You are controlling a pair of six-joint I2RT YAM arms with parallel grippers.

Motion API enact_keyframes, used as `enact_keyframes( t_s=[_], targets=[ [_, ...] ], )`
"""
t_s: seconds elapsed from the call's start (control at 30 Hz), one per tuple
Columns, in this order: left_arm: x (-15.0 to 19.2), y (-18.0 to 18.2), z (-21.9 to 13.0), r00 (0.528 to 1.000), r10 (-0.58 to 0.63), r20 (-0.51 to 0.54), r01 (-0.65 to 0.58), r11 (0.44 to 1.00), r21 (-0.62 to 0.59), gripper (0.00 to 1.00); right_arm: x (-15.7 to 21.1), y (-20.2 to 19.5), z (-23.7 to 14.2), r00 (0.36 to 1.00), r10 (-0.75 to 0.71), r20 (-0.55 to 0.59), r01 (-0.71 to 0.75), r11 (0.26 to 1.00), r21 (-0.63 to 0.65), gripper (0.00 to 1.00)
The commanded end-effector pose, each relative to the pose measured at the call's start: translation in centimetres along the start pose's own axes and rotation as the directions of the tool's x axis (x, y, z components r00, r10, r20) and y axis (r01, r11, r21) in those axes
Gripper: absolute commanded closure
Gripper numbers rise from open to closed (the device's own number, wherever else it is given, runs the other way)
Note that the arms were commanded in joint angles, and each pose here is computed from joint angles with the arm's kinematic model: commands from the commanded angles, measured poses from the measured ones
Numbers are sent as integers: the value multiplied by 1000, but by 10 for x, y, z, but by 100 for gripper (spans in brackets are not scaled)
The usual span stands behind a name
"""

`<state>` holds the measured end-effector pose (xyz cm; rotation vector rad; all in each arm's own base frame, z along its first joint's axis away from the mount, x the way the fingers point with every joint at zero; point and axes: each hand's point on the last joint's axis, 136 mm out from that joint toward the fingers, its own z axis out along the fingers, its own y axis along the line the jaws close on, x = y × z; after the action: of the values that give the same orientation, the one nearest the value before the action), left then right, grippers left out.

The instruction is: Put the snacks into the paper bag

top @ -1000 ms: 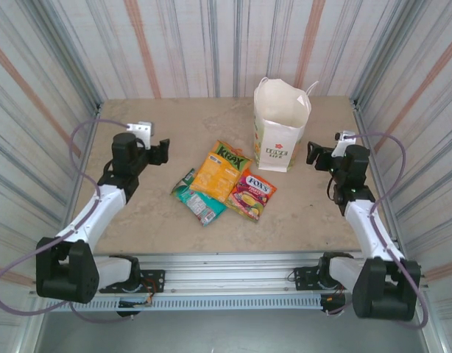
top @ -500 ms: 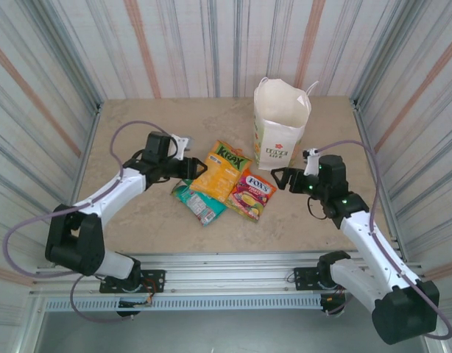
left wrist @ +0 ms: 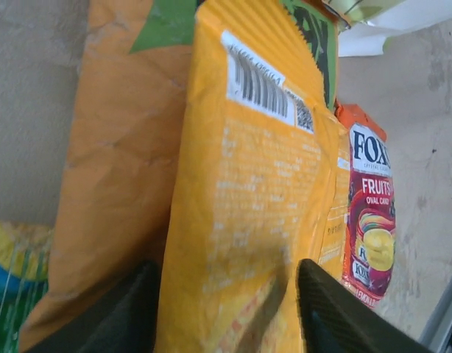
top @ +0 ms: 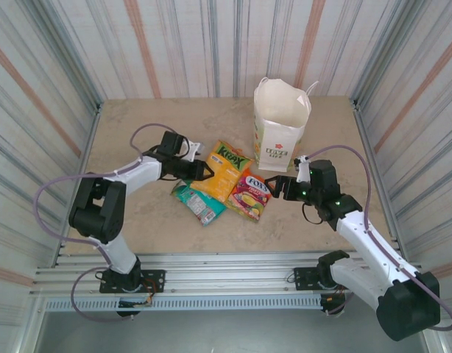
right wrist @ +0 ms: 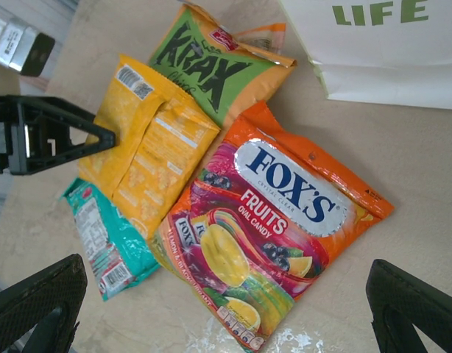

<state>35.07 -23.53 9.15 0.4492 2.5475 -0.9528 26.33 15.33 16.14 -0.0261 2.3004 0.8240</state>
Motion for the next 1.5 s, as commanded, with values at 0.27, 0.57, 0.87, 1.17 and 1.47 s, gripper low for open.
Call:
enact_keyframes(
  t_s=[0.27,0.57,0.87,1.17,1.47],
  targets=[
    [-21,-38,-31,987,141,73,-148,985,89,95,5,8,-2,999,-34,-17,33,999,-37,5],
    [-42,-90,-97,917,292,271,-327,940,94,100,-21,35,-17,985,-122,122,138,982,-131,11],
    [-46,-163,-148,782,352,515,-527,814,244,100,-40,76,-29,952,-205,229,269,915,-301,12],
    [-39,-210,-159,693,402,599,-658,692,297,100,-52,108,-36,925,-243,291,353,832,-428,10],
    [-42,-226,-160,644,392,656,-701,646,303,100,-55,138,-44,920,-262,291,387,726,-569,10]
  ],
)
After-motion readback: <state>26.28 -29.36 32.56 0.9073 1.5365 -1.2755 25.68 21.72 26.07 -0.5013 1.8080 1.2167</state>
